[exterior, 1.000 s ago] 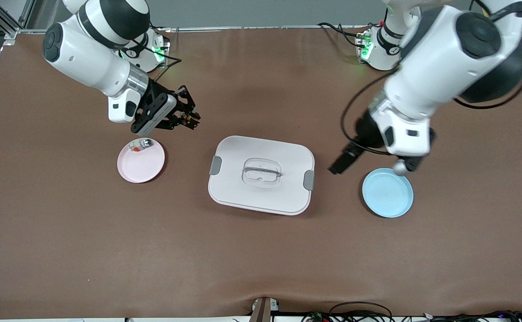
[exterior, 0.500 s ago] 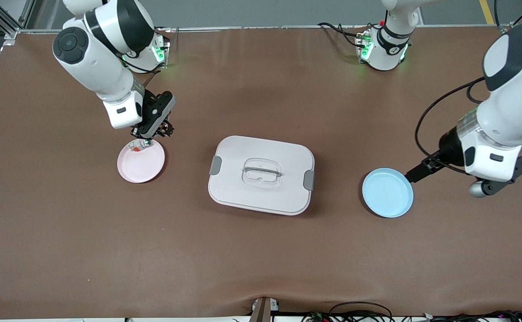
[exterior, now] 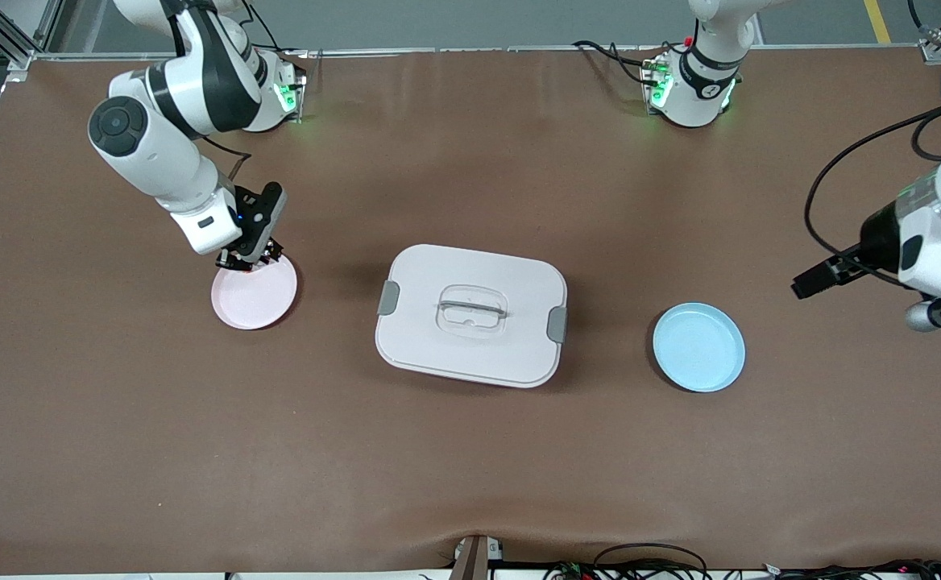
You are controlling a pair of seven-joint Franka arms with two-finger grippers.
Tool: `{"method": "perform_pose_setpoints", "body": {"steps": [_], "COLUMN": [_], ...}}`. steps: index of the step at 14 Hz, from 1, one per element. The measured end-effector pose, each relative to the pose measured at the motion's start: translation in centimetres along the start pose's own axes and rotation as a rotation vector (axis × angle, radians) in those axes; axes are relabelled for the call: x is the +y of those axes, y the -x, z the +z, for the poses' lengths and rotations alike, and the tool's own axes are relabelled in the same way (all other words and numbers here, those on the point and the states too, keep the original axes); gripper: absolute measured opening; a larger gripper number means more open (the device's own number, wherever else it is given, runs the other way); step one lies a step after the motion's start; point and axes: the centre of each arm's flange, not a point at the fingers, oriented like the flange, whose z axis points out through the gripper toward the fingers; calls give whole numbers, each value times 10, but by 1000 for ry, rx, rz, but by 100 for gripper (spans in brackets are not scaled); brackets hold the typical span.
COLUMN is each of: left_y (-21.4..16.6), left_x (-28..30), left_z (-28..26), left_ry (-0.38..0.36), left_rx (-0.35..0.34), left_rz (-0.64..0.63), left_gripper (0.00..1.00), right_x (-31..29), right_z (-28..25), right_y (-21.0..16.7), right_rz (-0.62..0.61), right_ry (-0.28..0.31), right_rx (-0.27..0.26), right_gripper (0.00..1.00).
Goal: Transfer orange switch to right arm and place
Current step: 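Carry the switch to the white plate while the left gripper withdraws, then lower the switch onto the white plate and open the right gripper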
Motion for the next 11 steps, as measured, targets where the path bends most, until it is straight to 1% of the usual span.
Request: {"method": "perform_pose_setpoints", "body": {"steps": [2,5,7,9,11], "left_y": [3,25,46,68,86], "left_x": [-22,-40,-41,-37,-34], "left_z": [-4,-17,-26,-34,-39], "left_ry": [-16,-7,-15,-21,-21], "left_rx": [-1,-5,0,7,11], "left_rz": [71,117,129,147,168], "left_gripper": [100,100,100,100,100], "right_x": [-3,3,7,9,10], "right_z": [22,55,82,109,130], "right_y": [10,20,25,40,56], "right_rz": [-45,-112,-144,-162,-166], "right_ry": [-5,-11,0,18,16], "right_rx": [-8,-17,-18,-18,-26], "right_gripper": [35,35,35,35,35]}}
